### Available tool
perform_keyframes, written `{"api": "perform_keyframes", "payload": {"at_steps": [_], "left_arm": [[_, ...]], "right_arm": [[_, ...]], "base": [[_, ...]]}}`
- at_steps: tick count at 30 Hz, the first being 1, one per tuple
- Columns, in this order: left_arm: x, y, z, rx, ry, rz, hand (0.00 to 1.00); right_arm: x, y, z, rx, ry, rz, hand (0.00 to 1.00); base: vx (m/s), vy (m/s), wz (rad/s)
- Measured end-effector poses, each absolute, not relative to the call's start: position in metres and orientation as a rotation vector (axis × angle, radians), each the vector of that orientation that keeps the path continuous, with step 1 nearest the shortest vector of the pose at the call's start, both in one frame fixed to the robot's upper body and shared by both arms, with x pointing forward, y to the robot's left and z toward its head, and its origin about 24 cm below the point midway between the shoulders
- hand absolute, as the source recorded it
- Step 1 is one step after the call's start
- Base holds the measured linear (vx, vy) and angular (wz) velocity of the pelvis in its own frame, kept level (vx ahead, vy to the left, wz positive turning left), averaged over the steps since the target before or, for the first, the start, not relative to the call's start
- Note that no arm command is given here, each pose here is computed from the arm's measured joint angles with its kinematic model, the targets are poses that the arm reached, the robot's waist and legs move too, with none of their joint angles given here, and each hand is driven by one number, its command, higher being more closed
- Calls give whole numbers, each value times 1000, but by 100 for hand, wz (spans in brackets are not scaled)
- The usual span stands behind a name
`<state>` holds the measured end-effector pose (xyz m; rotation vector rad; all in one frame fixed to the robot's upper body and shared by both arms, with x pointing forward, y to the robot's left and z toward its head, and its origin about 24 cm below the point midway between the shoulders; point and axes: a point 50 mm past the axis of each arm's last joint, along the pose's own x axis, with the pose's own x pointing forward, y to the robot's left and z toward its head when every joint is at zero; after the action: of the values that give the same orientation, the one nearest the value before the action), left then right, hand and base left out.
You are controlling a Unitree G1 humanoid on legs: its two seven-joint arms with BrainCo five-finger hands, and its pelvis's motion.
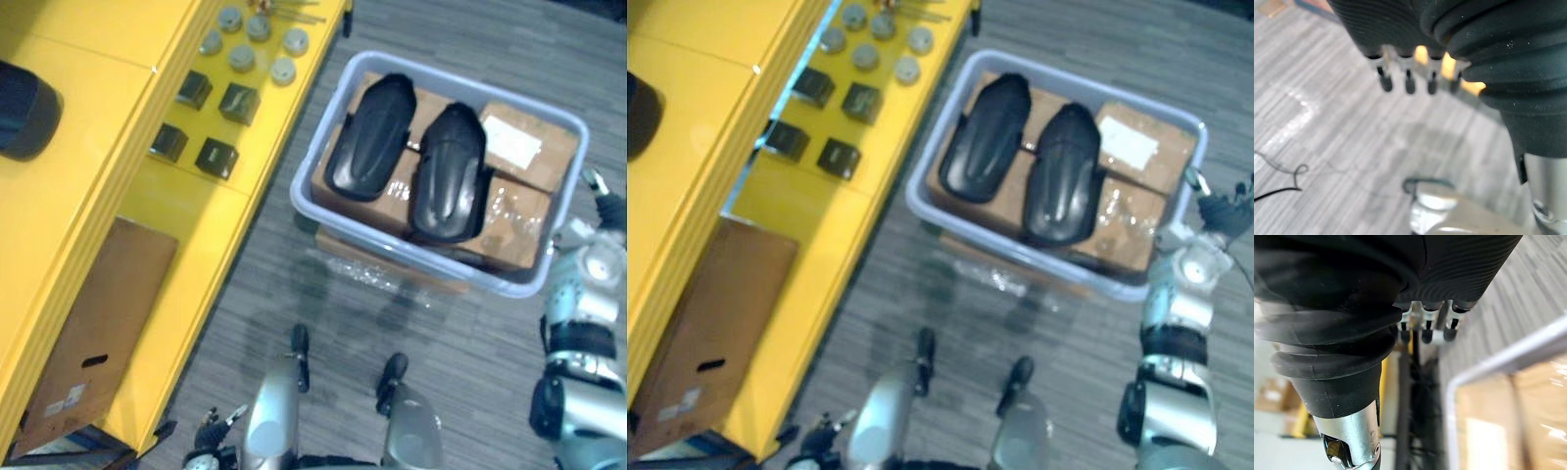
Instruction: Walk over and take plastic housings, then place them on the shelf
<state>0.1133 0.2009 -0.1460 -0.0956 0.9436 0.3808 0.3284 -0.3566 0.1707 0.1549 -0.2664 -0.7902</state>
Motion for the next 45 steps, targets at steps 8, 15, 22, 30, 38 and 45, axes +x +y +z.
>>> {"api": "perform_keyframes", "payload": {"at_steps": [8,15,22,30,38,45], "left_arm": [[119,194,-147,-118,939,346,0],[134,184,-143,-98,895,274,0],[136,181,-143,-113,892,268,0],[140,175,-143,-142,886,244,0],[149,169,-141,-132,868,201,0],[153,161,-138,-148,831,177,0]], "right_arm": [[343,-363,191,61,-182,-732,0],[351,-364,211,2,-153,-714,0],[354,-364,205,-57,-56,-691,0],[353,-374,224,-151,2,-737,100],[333,-403,219,-358,187,-829,100],[330,-406,220,-596,317,-851,100]], "base": [[-48,9,4],[-51,25,6],[11,5,-3],[4,3,0],[-22,0,6],[26,-12,5]]}}
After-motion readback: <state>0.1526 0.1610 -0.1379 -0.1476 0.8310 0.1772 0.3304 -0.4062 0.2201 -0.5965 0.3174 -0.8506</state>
